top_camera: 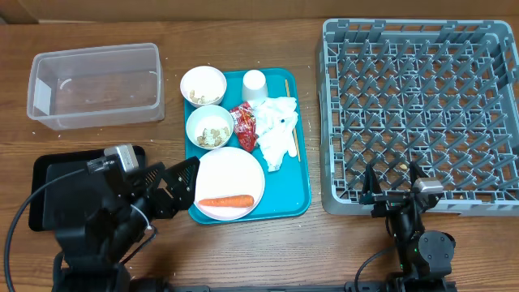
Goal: Sort waste into correct bins and load items into the dishwasher rack
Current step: 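Move the left gripper from rest toward the white plate with carrot, then lower the left gripper onto the orange carrot and grasp it, then carry the carrot left and drop it onto the black tray, then reach the left gripper to the white bowl of rice and grasp its rim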
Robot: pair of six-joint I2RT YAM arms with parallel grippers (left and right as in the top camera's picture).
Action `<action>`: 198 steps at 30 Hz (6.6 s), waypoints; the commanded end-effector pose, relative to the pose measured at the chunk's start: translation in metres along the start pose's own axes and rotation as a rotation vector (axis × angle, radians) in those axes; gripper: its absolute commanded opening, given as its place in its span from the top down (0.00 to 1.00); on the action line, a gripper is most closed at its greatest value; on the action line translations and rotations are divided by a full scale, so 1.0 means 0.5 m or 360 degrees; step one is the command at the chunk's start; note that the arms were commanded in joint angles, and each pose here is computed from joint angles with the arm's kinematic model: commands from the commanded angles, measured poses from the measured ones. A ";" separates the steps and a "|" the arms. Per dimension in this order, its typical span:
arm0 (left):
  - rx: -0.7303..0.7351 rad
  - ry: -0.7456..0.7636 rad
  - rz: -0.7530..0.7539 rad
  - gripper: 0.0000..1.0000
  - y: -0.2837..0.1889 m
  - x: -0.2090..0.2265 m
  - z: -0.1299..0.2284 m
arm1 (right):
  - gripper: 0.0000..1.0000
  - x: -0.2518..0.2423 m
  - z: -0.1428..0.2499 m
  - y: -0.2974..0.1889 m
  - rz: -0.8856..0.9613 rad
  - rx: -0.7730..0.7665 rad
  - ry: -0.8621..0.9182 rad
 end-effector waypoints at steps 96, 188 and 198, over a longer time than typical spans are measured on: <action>0.0599 -0.0783 -0.1638 0.96 0.345 0.262 0.230 | 0.00 0.000 0.003 0.000 0.0000 -0.0007 -0.0005; 0.0946 0.0917 -0.1002 0.00 0.477 0.200 0.043 | 0.00 0.000 0.003 0.000 0.0000 -0.0007 -0.0005; 0.0980 0.1018 -0.0891 0.03 0.506 0.191 0.063 | 0.00 0.000 0.003 0.000 0.0000 -0.0007 -0.0005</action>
Point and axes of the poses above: each gripper's point midway between its finger pads, its own y axis out along the fingers, its own x axis along the line the jaws close on, z = x × y, the point moved 4 cm from there along -y, back along the fingers, and after that the axes turned 6 degrees about -y, right-handed, at the moved point
